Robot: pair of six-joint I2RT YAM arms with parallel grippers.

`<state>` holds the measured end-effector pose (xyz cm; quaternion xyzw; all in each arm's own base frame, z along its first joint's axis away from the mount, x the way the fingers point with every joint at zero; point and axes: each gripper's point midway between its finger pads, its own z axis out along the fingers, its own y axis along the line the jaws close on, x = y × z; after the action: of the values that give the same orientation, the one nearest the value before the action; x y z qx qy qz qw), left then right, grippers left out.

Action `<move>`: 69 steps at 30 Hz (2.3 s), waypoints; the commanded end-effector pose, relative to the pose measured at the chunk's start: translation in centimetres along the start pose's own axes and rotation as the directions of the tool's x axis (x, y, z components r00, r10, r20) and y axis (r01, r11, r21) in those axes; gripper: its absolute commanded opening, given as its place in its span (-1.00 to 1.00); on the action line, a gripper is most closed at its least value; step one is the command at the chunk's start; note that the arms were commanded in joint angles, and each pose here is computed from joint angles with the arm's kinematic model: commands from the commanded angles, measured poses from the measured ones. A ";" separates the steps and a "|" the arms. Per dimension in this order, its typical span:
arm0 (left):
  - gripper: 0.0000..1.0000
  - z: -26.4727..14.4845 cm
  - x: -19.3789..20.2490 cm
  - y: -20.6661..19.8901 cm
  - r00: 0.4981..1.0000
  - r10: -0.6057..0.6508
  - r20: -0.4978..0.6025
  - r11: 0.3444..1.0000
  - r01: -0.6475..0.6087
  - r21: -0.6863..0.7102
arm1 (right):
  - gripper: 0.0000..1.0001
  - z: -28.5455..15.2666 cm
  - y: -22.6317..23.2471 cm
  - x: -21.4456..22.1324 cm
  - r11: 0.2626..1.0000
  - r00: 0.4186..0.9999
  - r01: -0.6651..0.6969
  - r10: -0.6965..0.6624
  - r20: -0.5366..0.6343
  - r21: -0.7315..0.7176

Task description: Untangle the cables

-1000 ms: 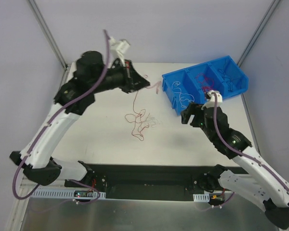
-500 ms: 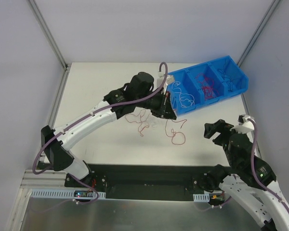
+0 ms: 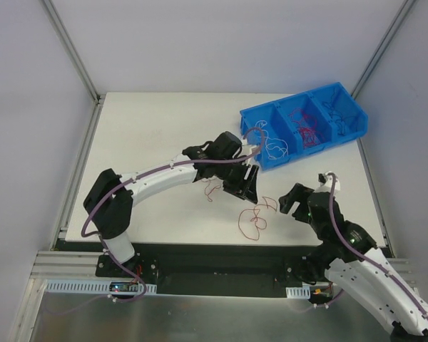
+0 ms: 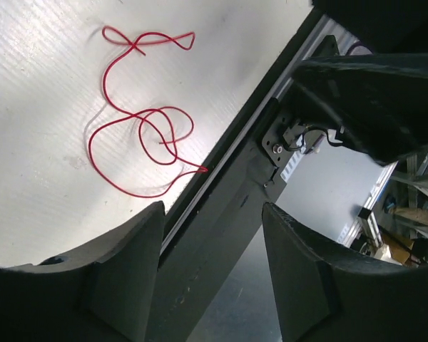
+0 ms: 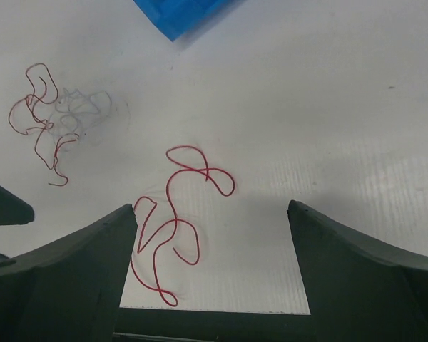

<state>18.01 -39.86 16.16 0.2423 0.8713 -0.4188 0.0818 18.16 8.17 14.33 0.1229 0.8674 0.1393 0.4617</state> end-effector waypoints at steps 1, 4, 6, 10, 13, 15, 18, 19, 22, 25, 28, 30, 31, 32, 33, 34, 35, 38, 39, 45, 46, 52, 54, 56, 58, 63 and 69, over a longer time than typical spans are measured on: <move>0.23 -3.6 -2.1 -1.4 0.987 0.100 0.122 0.994 -0.103 0.020 | 0.80 1.8 3.5 2.5 0.979 0.988 -0.142 0.131 -0.082 -0.148; 0.39 -7.1 -3.0 -1.1 0.974 0.110 0.197 0.993 -0.114 0.009 | 0.82 3.1 5.5 5.0 0.969 0.981 -0.067 0.021 -0.192 -0.239; 0.46 -9.9 -3.7 -0.3 0.963 0.097 0.251 0.995 -0.101 0.002 | 0.82 3.4 6.4 6.6 0.965 0.952 -0.007 -0.074 -0.298 -0.261; 0.52 -14.7 -4.7 0.8 0.927 0.098 0.361 0.995 -0.094 -0.030 | 0.81 4.0 7.6 8.8 0.969 0.885 -0.014 -0.103 -0.453 -0.248; 0.53 -17.0 -5.4 1.2 0.898 0.137 0.417 0.990 -0.111 -0.086 | 0.79 4.2 8.8 9.9 0.960 0.857 -0.062 -0.089 -0.507 -0.274; 0.52 -17.9 -6.0 1.5 0.881 0.176 0.439 0.983 -0.132 -0.129 | 0.70 4.4 9.6 10.6 0.956 0.841 -0.095 -0.073 -0.536 -0.278; 0.52 -18.8 -6.5 2.0 0.865 0.211 0.455 0.973 -0.144 -0.178 | 0.51 5.0 10.0 11.8 0.963 0.819 -0.150 -0.005 -0.574 -0.222; 0.52 -19.0 -6.5 2.3 0.864 0.214 0.456 0.972 -0.142 -0.186 | 0.48 5.2 9.9 12.1 0.968 0.815 -0.157 0.015 -0.580 -0.196; 0.52 -19.2 -6.4 2.9 0.862 0.223 0.456 0.969 -0.144 -0.201 | 0.43 5.6 9.3 12.8 0.979 0.819 -0.157 0.057 -0.571 -0.128; 0.51 -19.0 -6.0 3.9 0.865 0.230 0.446 0.963 -0.137 -0.232 | 0.19 5.9 8.0 13.5 0.984 0.819 -0.172 0.117 -0.562 -0.045; 0.51 -18.5 -5.5 4.8 0.874 0.223 0.432 0.962 -0.126 -0.243 | -0.19 6.1 7.5 13.6 0.985 0.826 -0.172 0.130 -0.549 -0.026; 0.51 -18.3 -5.2 5.1 0.879 0.213 0.427 0.964 -0.117 -0.239 | -0.79 6.3 6.8 12.9 0.989 0.851 -0.147 0.118 -0.511 -0.016; 0.50 -18.3 -5.2 4.9 0.878 0.216 0.427 0.964 -0.122 -0.236 | -0.99 6.1 6.7 12.4 0.992 0.865 -0.123 0.092 -0.493 -0.032; 0.51 -18.5 -5.1 4.7 0.876 0.219 0.430 0.964 -0.127 -0.232 | -0.99 5.9 6.6 11.5 0.994 0.883 -0.099 0.064 -0.466 -0.052; 0.50 -18.6 -5.0 4.6 0.874 0.222 0.433 0.964 -0.130 -0.232 | -0.99 5.4 6.1 10.7 0.996 0.898 -0.074 0.044 -0.437 -0.051; 0.50 -18.8 -5.0 4.5 0.871 0.225 0.437 0.964 -0.132 -0.233 | -0.99 5.1 5.7 9.7 0.997 0.915 -0.056 0.029 -0.403 -0.054; 0.51 -18.9 -5.0 4.3 0.869 0.226 0.440 0.964 -0.135 -0.229 | -0.99 4.7 5.8 8.4 0.996 0.930 -0.055 0.026 -0.366 -0.069; 0.50 -18.7 -4.8 4.0 0.874 0.219 0.435 0.968 -0.138 -0.209 | -0.99 3.4 5.9 4.0 0.995 0.962 -0.021 -0.007 -0.273 -0.098; 0.50 -18.6 -4.8 3.9 0.876 0.216 0.432 0.970 -0.140 -0.201 | -0.99 2.9 5.4 2.6 0.996 0.970 -0.001 -0.020 -0.242 -0.085; 0.49 -18.6 -4.5 4.0 0.877 0.209 0.433 0.971 -0.133 -0.200 | -0.99 0.1 3.4 -8.9 0.994 0.995 0.100 -0.100 -0.004 0.049; 0.49 -18.5 -4.6 4.0 0.877 0.209 0.432 0.971 -0.133 -0.199 | -0.99 -0.4 3.4 -10.7 0.994 0.995 0.094 -0.096 0.028 0.062; 0.49 -18.6 -4.4 3.7 0.875 0.212 0.436 0.972 -0.143 -0.185 | -0.99 0.0 4.0 -19.2 1.000 0.993 0.022 -0.024 0.118 0.019; 0.50 -18.7 -4.3 3.5 0.872 0.217 0.438 0.972 -0.150 -0.183 | -0.99 0.5 3.7 -22.4 1.000 0.985 -0.009 0.007 0.175 0.010; 0.50 -18.7 -4.3 3.6 0.871 0.217 0.440 0.971 -0.149 -0.185 | -0.99 1.7 3.5 -24.6 0.999 0.980 -0.036 0.037 0.198 -0.012; 0.50 -18.5 -4.2 3.7 0.874 0.210 0.438 0.973 -0.141 -0.183 | -0.99 3.5 2.7 -26.2 0.995 0.976 -0.093 0.097 0.196 -0.025; 0.55 -17.4 -4.2 4.1 0.892 0.172 0.418 0.981 -0.119 -0.151 | -0.99 8.6 -0.1 -29.9 0.929 0.912 -0.346 0.366 0.188 -0.131; 0.74 -16.7 -4.3 4.4 0.905 0.144 0.401 0.987 -0.105 -0.118 | -0.99 16.0 -0.6 -31.1 0.779 0.820 -0.543 0.572 0.003 -0.314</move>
<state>24.72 -25.68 25.16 0.2001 0.8442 -0.3917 0.3065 44.48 -3.27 26.40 0.3311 0.7824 0.2541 0.4622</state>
